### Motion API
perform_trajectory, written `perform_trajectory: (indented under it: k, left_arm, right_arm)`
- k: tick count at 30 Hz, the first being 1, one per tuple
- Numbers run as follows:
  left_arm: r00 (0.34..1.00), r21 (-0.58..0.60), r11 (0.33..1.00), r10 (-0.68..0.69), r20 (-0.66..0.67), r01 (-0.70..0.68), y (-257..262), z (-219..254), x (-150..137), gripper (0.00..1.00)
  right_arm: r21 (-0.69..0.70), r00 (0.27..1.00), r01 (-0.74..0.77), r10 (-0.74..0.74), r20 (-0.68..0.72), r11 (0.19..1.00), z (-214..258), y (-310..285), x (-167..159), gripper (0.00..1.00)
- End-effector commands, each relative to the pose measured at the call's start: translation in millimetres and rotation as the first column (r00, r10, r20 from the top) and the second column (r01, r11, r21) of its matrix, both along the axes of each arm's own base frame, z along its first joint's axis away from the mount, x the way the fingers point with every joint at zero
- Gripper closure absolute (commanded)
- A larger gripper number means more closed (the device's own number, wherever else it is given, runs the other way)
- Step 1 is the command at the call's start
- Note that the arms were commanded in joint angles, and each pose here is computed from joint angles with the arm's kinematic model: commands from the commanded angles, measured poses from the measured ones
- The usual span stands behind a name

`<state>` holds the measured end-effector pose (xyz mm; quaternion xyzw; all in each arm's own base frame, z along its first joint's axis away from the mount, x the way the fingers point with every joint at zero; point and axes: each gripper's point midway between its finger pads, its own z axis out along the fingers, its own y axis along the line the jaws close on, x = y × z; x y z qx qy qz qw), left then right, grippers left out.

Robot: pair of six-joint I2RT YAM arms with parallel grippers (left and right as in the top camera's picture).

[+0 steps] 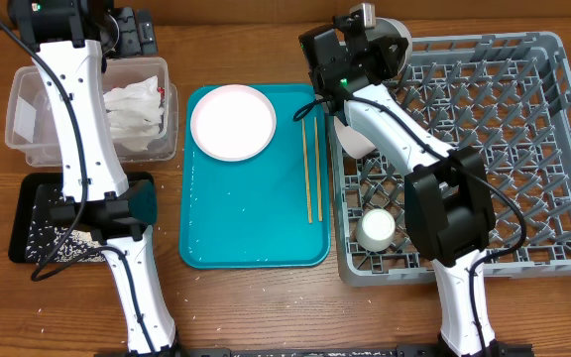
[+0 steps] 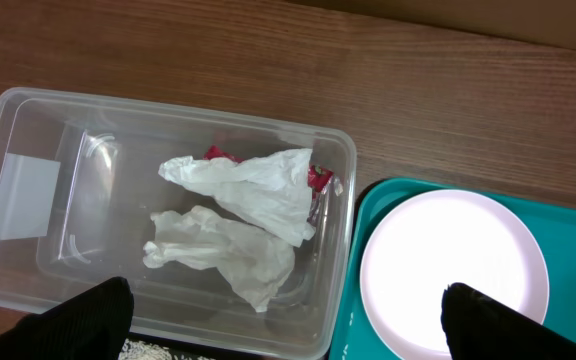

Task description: Sort waste into correct bins and load items into the dishwasher

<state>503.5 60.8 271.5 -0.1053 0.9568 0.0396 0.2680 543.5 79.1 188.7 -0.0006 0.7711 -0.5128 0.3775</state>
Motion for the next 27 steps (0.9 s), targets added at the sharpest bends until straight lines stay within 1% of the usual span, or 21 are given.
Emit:
perform_trajectory:
  k: [1,6,9,12,14,27]
  left_arm:
    - [0.999,-0.003,1.0,-0.012,0.048,0.012,-5.8,18.3,-3.0,0.0]
    - [0.999,-0.003,1.0,-0.012,0.047,0.012,-5.8,18.2,-3.1,0.0]
    - [0.999,-0.003,1.0,-0.012,0.047,0.012,-5.8,18.2,-3.1,0.0]
    - [0.999,-0.003,1.0,-0.012,0.047,0.012,-5.8,18.2,-3.1,0.0]
    - [0.999,-0.003,1.0,-0.012,0.047,0.012,-5.8,18.2,-3.1,0.0]
    - [0.999,-0.003,1.0,-0.012,0.047,0.012,-5.8,18.2,-3.1,0.0]
  right_arm:
    - [-0.022,1.0,0.003,-0.003,-0.011,1.0,-3.3,3.0,0.1,0.96]
    - [-0.039,1.0,-0.022,0.021,-0.015,0.999,-1.3,19.6,-4.1,0.96]
    - [-0.079,0.998,0.039,-0.035,0.048,0.996,13.0,16.1,-9.3,0.96]
    - [-0.147,0.996,0.089,-0.083,0.045,0.985,26.4,9.6,-12.0,0.96]
    - [-0.163,0.994,0.107,-0.1,0.05,0.981,31.3,8.2,-13.0,0.96]
    - [-0.156,0.998,0.062,-0.059,0.027,0.986,22.2,19.4,-11.8,0.96]
